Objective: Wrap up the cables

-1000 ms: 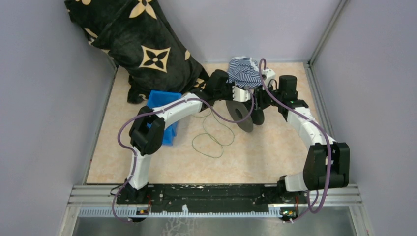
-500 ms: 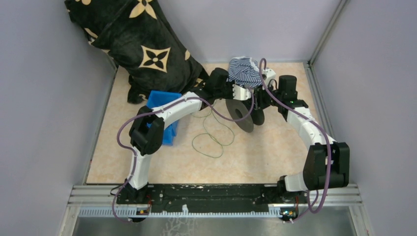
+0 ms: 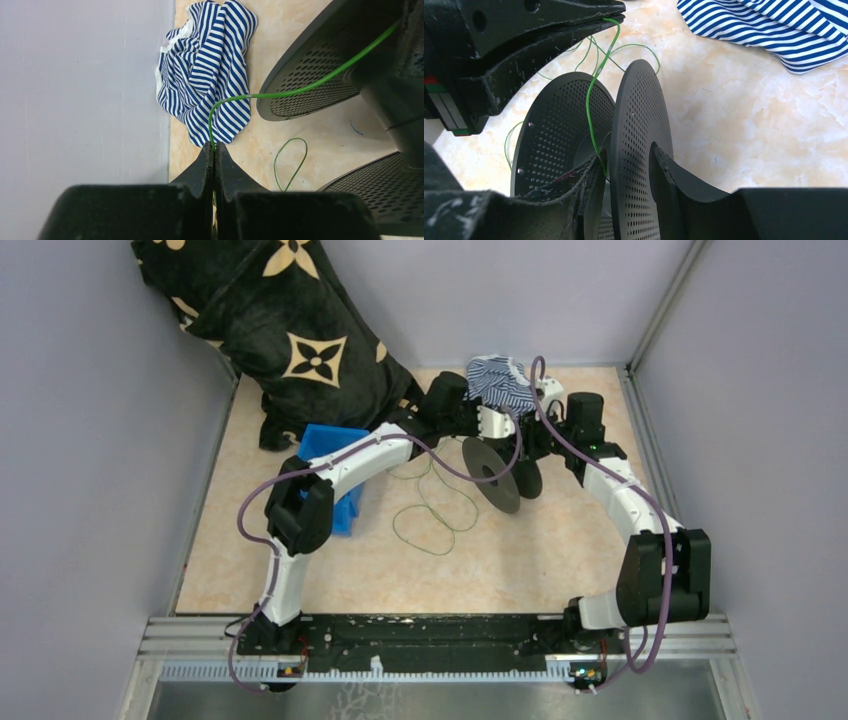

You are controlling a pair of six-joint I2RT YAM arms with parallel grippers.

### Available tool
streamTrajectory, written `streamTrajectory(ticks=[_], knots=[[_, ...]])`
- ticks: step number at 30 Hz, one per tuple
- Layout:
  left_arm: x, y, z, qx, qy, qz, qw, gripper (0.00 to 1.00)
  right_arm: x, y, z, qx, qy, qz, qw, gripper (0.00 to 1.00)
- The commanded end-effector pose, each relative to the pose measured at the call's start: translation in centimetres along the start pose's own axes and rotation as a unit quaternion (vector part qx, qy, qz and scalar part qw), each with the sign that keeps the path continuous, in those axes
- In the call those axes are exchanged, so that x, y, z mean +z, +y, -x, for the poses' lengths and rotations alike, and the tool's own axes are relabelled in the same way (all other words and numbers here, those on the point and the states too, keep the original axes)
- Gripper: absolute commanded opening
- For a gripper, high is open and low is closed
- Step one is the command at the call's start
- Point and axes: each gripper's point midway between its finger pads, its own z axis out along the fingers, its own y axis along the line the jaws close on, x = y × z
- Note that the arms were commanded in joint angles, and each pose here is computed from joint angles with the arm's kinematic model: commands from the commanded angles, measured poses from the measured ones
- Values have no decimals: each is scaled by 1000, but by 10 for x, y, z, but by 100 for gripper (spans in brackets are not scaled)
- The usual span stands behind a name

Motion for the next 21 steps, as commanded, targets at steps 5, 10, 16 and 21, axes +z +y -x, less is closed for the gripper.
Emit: streamTrajectory(ticks=[5,10,16,21], knots=[[7,-3,3,36,-2,-3,999,0,1,-1,30,-16,-36,2,999,39],[11,0,-3,60,9,10,998,0,1,-1,29,-15,-35,3,999,38],[13,1,-7,78,14,16,997,0,2,0,26,-14,-30,6,999,39],[14,1,-9,86,18,17,996,0,1,2,27,-20,-32,11,999,41]])
